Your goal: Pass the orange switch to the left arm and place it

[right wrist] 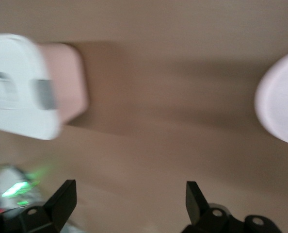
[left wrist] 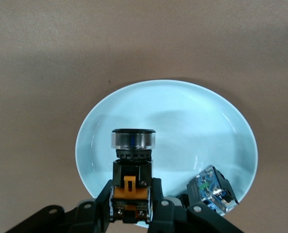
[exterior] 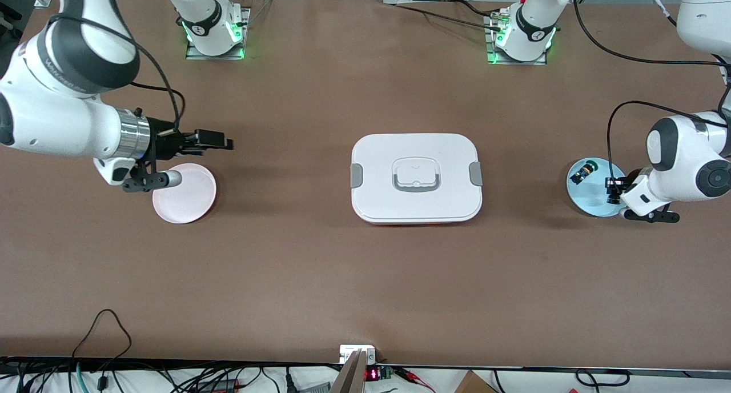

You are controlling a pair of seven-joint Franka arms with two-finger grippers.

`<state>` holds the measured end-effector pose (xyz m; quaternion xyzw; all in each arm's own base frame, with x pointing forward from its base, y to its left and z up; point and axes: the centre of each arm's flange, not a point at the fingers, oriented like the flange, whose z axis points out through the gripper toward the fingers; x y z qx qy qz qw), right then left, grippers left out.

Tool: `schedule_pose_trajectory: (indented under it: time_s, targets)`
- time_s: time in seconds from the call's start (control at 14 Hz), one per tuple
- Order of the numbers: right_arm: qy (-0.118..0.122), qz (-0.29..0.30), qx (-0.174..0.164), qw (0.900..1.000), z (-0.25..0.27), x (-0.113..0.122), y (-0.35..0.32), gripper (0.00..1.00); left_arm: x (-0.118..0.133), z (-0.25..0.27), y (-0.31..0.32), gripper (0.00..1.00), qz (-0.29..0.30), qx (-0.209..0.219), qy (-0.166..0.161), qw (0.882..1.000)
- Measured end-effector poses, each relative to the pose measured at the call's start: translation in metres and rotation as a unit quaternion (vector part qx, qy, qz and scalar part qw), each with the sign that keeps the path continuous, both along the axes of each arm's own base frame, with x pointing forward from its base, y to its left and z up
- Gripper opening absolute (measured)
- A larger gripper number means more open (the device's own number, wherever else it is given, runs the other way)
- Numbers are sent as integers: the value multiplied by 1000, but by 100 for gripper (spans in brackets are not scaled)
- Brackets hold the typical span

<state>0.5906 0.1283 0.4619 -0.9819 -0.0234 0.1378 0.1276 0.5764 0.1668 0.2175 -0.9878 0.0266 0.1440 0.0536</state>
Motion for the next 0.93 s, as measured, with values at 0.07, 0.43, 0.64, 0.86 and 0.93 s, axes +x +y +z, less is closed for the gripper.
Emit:
schedule_pose_trajectory:
  time_s: [0.07, 0.43, 0.64, 0.86, 0.93]
  targets:
    - [-11, 22, -63, 998, 2, 1, -11, 100, 0, -4, 1, 34, 0, 0, -1, 1000]
    - [-100, 30, -200, 974, 54, 16, -91, 100, 0, -25, 2, 34, -2, -3, -5, 1000]
    - [-105, -56, -156, 981, 77, 13, -165, 100, 1, -22, 2, 57, -5, -2, -6, 1000]
    - [-107, -63, -155, 980, 82, 6, -175, 100, 9, 9, 4, 87, -9, 4, -29, 1000]
    - [-110, -57, -155, 980, 79, 4, -167, 100, 14, 30, 2, 95, -12, 8, -41, 999]
